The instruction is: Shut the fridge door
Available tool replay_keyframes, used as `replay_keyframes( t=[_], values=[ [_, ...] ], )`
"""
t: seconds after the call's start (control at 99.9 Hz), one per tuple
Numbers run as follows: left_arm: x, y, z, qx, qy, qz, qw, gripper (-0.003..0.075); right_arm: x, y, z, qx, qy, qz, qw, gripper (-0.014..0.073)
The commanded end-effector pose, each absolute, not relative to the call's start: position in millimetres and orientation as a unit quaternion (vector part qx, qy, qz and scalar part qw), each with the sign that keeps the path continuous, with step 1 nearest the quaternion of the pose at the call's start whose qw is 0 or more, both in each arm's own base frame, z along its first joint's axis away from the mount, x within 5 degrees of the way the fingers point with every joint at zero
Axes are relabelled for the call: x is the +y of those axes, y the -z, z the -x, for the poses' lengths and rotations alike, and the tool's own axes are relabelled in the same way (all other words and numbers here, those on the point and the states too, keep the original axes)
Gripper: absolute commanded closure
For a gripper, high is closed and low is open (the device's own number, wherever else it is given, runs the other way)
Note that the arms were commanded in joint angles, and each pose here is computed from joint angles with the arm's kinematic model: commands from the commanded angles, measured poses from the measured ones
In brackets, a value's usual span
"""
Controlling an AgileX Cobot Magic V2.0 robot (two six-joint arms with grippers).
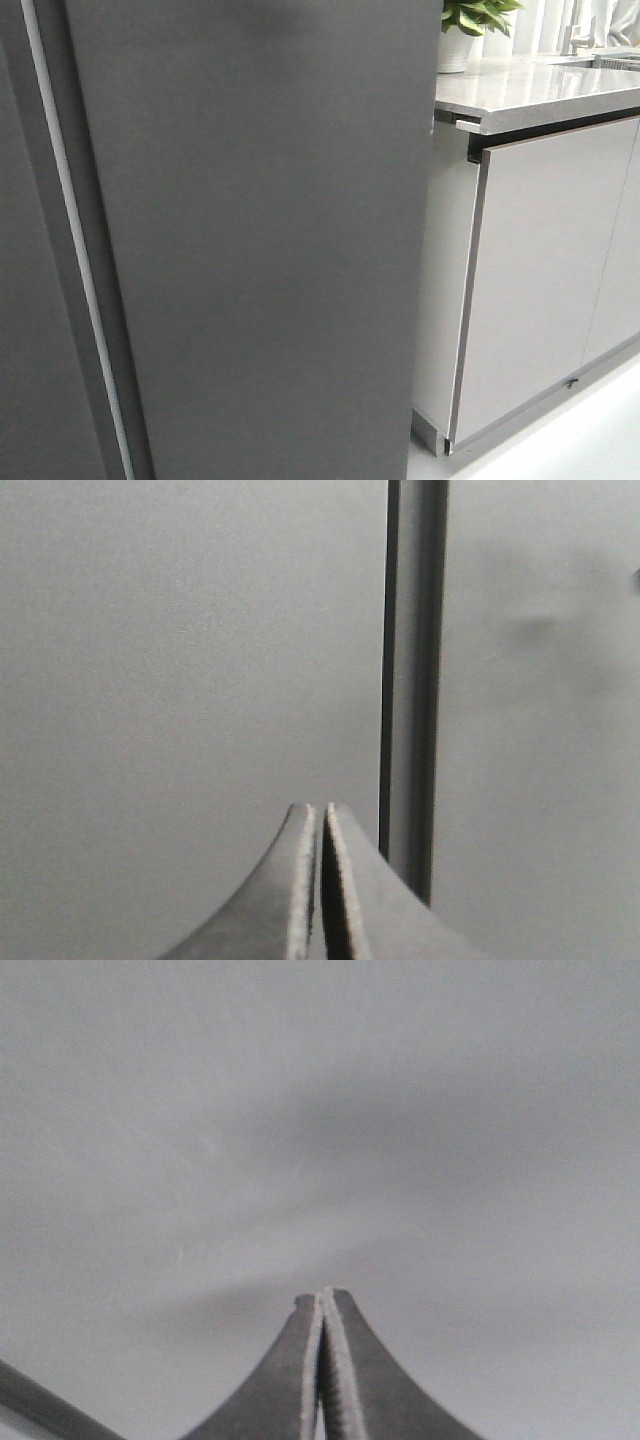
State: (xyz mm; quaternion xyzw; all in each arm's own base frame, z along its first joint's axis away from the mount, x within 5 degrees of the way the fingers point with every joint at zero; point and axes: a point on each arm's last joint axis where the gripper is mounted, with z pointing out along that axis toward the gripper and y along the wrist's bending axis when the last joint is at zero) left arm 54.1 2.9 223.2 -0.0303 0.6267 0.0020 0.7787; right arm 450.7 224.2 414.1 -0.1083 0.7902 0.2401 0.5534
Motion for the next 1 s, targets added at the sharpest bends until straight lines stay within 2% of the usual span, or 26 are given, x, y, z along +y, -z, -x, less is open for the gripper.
replay_keyframes(
  t=[0.0, 0.28, 0.44, 0.62, 0.771, 0.991],
  values=[
    [2.7, -218.7, -53.1, 0.605, 0.003, 0.031, 0.796, 0.0740, 195.2, -487.7, -410.4, 0.748, -0.213, 0.106, 0.620, 0.0641],
    [2.7, -218.7, -53.1, 0.605, 0.003, 0.031, 0.796, 0.0740, 154.7, -531.1, -367.1, 0.759, -0.147, 0.101, 0.626, 0.0641],
    [2.7, -218.7, -53.1, 0.605, 0.003, 0.031, 0.796, 0.0740, 148.3, -535.7, -357.3, 0.761, -0.132, 0.102, 0.627, 0.0641],
    [2.7, -218.7, -53.1, 0.605, 0.003, 0.031, 0.796, 0.0740, 140.0, -517.1, -355.6, 0.778, -0.113, 0.099, 0.610, 0.0641],
    [2.7, -218.7, -53.1, 0.605, 0.003, 0.031, 0.796, 0.0740, 128.3, -500.9, -334.8, 0.742, -0.129, 0.097, 0.650, 0.0641],
    [2.7, -218.7, -53.1, 0.605, 0.003, 0.031, 0.796, 0.0740, 83.1, -426.3, -291.0, 0.757, -0.127, 0.051, 0.639, 0.0641]
  ],
)
